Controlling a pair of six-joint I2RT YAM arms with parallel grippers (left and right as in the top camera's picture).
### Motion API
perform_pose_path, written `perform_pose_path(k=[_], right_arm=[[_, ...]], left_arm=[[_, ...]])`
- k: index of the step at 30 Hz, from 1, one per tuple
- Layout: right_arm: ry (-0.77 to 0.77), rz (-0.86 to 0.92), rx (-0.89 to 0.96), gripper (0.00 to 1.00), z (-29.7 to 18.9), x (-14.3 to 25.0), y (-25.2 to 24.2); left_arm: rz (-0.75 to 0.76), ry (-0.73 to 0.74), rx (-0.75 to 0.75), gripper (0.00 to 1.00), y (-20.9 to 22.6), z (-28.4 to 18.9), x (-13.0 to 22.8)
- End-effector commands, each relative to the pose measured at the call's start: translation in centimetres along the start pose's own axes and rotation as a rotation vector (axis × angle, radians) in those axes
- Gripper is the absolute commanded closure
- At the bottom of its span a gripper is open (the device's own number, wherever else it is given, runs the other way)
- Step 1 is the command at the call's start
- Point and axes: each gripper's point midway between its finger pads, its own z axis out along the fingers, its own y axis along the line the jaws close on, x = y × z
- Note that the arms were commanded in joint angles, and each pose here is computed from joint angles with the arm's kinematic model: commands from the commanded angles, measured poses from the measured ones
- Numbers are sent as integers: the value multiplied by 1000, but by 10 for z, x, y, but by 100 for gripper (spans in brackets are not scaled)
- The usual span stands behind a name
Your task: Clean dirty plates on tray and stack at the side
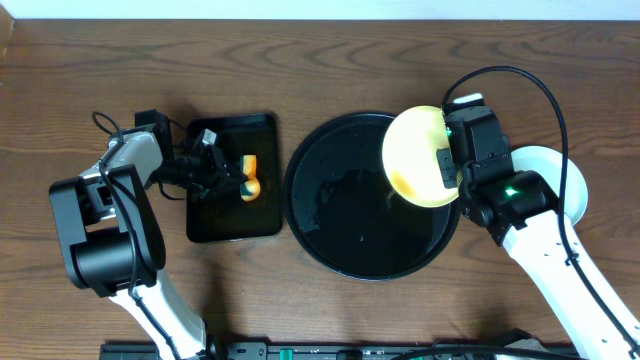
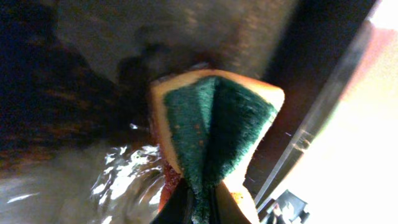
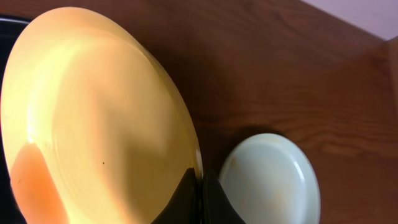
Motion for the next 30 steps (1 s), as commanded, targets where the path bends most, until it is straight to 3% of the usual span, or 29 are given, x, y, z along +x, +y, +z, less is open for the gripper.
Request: perform_pose_path(k=[1,5,11,13,16,18,24,30], right_arm=[[-14,-17,90,99,-4,-4,-18],[-23,-60,97,99,-4,-7,-19],[-72,-129,141,99,-10,-19,-16],[-87,-158,162,99,-14,-23,-14],[-100,-178,164,99,-18,-25,-8],[-103,-184,158,99,-19,-26,-4],[-109,-190,151,99,-20,-26,-1],[-105,-193,151,99,-20,-25,-1]], left_arm=[[-159,-25,-209,92,41,0,-1],[-59,11,-119,92,26,3,4],[-53,20,-102,92,23,3,6],[-91,8,-171,92,35,1,5],[-275,-44,-388,93,71,-9,6],[-300,-50,-400,92,73,-10,6],[-68,24,-67,93,14,1,7],[128,20,104,93,-21,-6,9]])
